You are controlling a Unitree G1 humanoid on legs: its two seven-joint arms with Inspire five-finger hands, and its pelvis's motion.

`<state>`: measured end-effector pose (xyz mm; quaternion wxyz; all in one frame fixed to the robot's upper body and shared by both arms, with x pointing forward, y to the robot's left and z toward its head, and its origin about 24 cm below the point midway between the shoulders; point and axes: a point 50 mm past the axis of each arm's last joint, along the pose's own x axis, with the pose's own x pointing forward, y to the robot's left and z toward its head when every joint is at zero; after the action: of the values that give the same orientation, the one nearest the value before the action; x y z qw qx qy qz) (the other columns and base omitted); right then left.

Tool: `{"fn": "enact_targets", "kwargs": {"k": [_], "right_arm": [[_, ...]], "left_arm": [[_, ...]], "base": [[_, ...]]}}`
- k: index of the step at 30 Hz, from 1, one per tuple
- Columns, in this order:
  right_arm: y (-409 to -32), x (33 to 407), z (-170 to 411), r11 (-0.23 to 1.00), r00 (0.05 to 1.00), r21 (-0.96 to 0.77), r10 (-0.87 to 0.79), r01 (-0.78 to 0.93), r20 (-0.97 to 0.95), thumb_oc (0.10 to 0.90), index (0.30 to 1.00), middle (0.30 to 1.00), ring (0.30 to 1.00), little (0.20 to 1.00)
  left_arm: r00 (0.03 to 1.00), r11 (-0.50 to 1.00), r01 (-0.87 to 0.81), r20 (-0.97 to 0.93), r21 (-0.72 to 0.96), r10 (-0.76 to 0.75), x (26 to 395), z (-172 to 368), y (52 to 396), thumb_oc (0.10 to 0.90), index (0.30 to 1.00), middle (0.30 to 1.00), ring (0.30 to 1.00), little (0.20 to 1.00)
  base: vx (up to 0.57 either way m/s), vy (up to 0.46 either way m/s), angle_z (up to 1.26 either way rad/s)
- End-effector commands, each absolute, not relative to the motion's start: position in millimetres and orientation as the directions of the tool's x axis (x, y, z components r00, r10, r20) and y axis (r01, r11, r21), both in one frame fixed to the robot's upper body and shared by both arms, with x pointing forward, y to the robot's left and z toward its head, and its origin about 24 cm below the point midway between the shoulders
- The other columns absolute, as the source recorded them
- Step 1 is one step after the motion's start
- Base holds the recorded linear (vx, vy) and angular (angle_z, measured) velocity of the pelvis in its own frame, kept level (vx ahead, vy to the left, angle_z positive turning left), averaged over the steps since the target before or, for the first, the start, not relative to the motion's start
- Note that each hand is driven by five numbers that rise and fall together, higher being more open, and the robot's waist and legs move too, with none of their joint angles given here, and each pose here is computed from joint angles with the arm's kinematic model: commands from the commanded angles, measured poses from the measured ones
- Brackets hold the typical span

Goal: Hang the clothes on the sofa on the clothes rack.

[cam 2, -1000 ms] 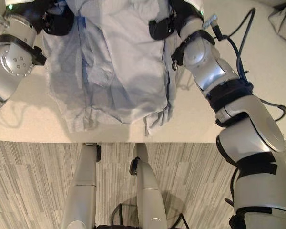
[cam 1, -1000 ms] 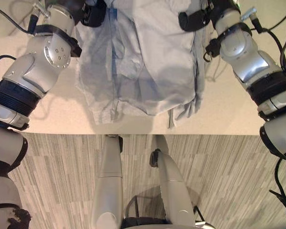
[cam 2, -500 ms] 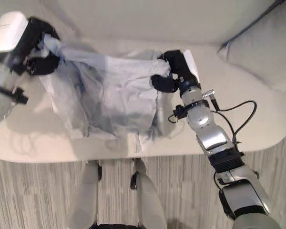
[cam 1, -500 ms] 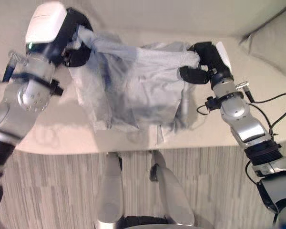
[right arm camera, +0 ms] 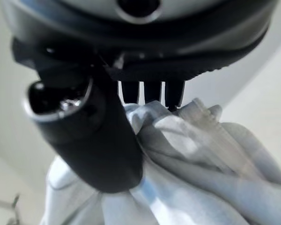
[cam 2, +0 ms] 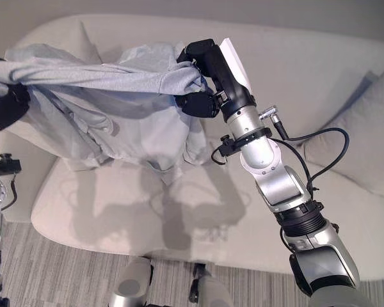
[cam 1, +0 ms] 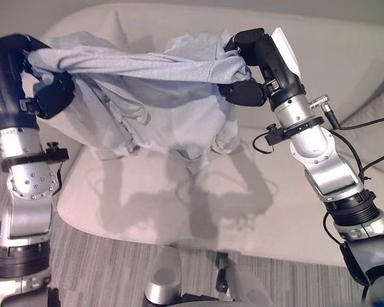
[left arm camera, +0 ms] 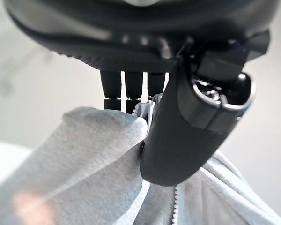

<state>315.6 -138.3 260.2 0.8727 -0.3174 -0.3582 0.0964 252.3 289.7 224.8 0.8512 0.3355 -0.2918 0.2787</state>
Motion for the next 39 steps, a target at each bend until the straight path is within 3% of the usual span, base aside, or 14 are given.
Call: {"fn": "enact_targets", "kwargs": {"k": [1, 9, 15, 21, 29, 39], "right_arm": [[-160.3, 321.8, 285.7, 0.806, 0.683, -0.542, 0.257, 0.240, 0.684, 0.400, 0.300, 0.300, 0.300, 0.300], [-169.8, 329.0, 277.2, 0.780, 0.728, -0.564, 0.217, 0.271, 0.650, 0.400, 0.300, 0.300, 0.300, 0.300], [-169.9, 332.5, 300.5, 0.764, 0.685, -0.536, 0.173, 0.360, 0.708, 0.400, 0.300, 0.300, 0.300, 0.300], [-193.1, 326.8, 326.2, 0.703, 0.633, -0.524, 0.136, 0.480, 0.762, 0.400, 0.300, 0.300, 0.300, 0.300], [-230.3, 322.2, 327.0, 0.659, 0.632, -0.487, 0.022, 0.574, 0.775, 0.400, 0.300, 0.300, 0.300, 0.300], [-230.7, 321.8, 321.5, 0.641, 0.656, -0.523, 0.041, 0.561, 0.753, 0.400, 0.300, 0.300, 0.300, 0.300]], "left_arm": [[0.420, 0.397, -0.883, 0.800, 0.250, 0.428, 225.5, 263.4, 339.2, 0.400, 0.300, 0.300, 0.300, 0.300], [0.397, 0.426, -0.875, 0.842, 0.228, 0.366, 234.1, 284.7, 323.6, 0.400, 0.300, 0.300, 0.300, 0.300], [0.369, 0.456, -0.868, 0.871, 0.198, 0.324, 245.1, 303.9, 312.4, 0.400, 0.300, 0.300, 0.300, 0.300], [0.374, 0.502, -0.842, 0.884, 0.196, 0.281, 258.1, 317.9, 299.3, 0.400, 0.300, 0.300, 0.300, 0.300], [0.436, 0.541, -0.809, 0.850, 0.228, 0.294, 261.9, 299.4, 297.2, 0.400, 0.300, 0.300, 0.300, 0.300], [0.464, 0.534, -0.797, 0.853, 0.283, 0.240, 264.7, 304.7, 294.1, 0.400, 0.300, 0.300, 0.300, 0.300]], "base": [[-0.08, -0.013, 0.54], [-0.10, 0.235, 0.77], [-0.19, 0.444, 0.49], [-0.22, 0.140, 0.80], [-0.07, 0.060, 0.52], [0.04, 0.332, 0.30]]}}
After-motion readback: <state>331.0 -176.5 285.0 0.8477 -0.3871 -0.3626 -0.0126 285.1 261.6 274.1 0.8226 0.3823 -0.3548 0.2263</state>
